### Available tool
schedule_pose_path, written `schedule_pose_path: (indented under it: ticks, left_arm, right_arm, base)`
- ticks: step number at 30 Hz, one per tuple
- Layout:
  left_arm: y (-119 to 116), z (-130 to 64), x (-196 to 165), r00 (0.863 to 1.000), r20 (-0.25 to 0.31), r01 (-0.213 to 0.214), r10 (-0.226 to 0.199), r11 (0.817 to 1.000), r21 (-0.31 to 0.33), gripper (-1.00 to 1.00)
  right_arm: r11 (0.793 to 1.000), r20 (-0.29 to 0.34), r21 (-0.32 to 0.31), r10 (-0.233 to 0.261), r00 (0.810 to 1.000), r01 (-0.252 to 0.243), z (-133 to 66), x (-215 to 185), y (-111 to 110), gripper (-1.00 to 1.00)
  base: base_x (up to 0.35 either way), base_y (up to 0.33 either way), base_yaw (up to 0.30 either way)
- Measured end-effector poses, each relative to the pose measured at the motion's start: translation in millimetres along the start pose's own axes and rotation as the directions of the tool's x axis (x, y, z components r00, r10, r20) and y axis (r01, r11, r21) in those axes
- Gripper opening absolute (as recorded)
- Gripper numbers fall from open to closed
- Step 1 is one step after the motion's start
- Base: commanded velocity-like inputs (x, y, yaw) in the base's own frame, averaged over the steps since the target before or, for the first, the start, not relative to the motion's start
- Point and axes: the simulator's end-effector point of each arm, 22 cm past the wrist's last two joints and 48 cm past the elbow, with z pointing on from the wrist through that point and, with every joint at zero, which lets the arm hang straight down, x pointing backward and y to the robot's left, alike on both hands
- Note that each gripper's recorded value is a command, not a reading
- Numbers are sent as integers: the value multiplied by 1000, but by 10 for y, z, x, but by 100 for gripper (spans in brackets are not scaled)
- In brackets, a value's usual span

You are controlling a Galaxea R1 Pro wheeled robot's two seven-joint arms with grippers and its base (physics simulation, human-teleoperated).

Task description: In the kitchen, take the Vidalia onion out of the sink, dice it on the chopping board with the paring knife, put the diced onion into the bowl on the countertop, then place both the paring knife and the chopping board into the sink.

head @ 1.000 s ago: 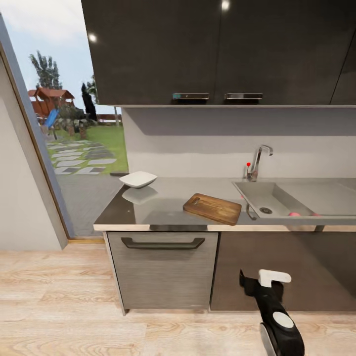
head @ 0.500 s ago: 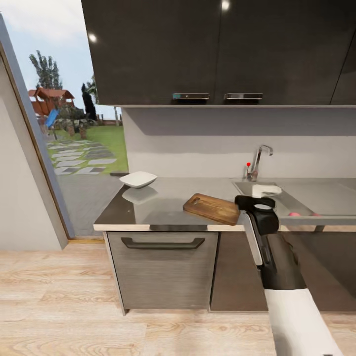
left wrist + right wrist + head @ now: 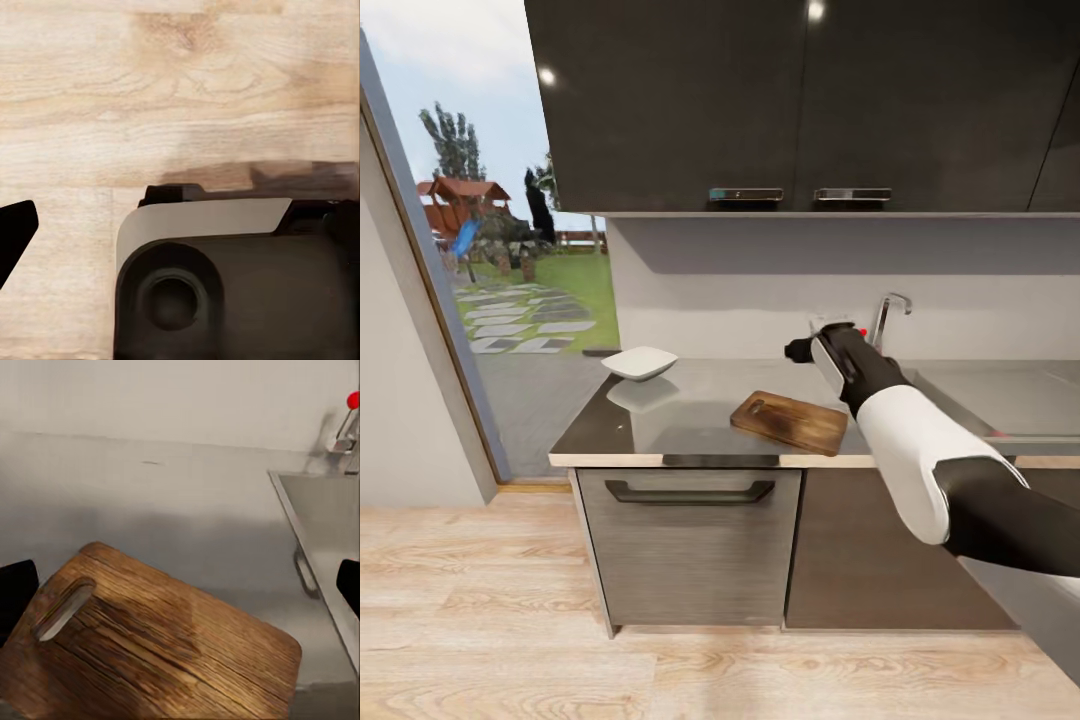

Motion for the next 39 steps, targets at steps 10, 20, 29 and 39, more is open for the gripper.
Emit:
schedule_pose_path:
  ticks: [10,20,29,39]
  left_arm:
    - [-21,-58,368,997,-78,3,-3,1000,2,100]
    - [-6,-79,461,995,-95,7,-7,1000,-2,100]
    - [37,-78,458,995,-94,11,-11,1000,-9,100]
    - [179,-78,458,995,-93,15,-18,1000,-28,100]
  right_arm:
    - [940,-2,-290,-188,982,179,-66,160,585,100]
    - [779,13,-527,-394,919,341,-306,479,1074,100]
    - [430,180,-713,-652,737,554,-707,934,1564,100]
    - [355,213,-747,-673,708,562,-806,1041,1667,100]
  base:
    - [196,-149,0]
    - [273,-212,0]
    - [261,-228,0]
    - [83,-85,22]
